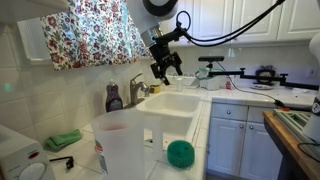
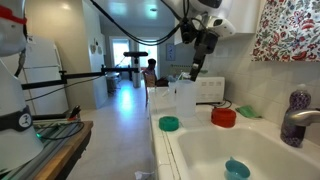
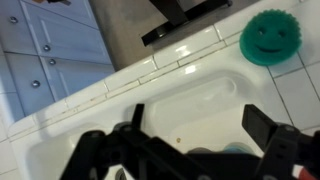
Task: Remove the red lid from the clear jug.
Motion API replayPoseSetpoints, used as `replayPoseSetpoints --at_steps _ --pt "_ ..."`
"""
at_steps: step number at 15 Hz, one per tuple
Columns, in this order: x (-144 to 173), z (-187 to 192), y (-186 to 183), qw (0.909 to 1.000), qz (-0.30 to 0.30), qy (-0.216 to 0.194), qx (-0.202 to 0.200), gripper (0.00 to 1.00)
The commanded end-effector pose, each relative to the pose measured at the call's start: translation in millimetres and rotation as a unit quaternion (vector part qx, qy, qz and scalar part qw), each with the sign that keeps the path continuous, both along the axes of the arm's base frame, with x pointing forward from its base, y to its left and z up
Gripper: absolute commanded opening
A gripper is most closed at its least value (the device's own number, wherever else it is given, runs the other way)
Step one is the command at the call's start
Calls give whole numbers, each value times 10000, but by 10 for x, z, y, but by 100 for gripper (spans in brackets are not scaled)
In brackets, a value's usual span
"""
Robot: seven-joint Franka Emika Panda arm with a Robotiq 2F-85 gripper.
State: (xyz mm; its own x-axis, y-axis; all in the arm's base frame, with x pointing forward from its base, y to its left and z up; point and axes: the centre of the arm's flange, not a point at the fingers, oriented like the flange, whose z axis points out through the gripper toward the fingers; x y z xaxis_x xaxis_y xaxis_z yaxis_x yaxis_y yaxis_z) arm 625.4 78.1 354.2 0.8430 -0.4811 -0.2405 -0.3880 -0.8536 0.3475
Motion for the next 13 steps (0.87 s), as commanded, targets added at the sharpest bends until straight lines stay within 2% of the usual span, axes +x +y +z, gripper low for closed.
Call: replayPoseSetpoints --at_steps 1,2,5,7,9,10,13 --pt "-647 -253 -51 9965 659 -375 -340 100" --pt "-694 -340 -24 9942 802 -502 -502 100" --pt "-855 -625 68 9836 1385 -1007 -570 100" --pt "-972 -786 91 9750 1674 -1403 -406 100" --pt "-1082 -859 98 9672 1717 -1866 -132 100" --pt "-811 -785 225 9763 1630 -1401 -260 100" --pt "-833 -783 219 9754 1637 -1459 -229 100"
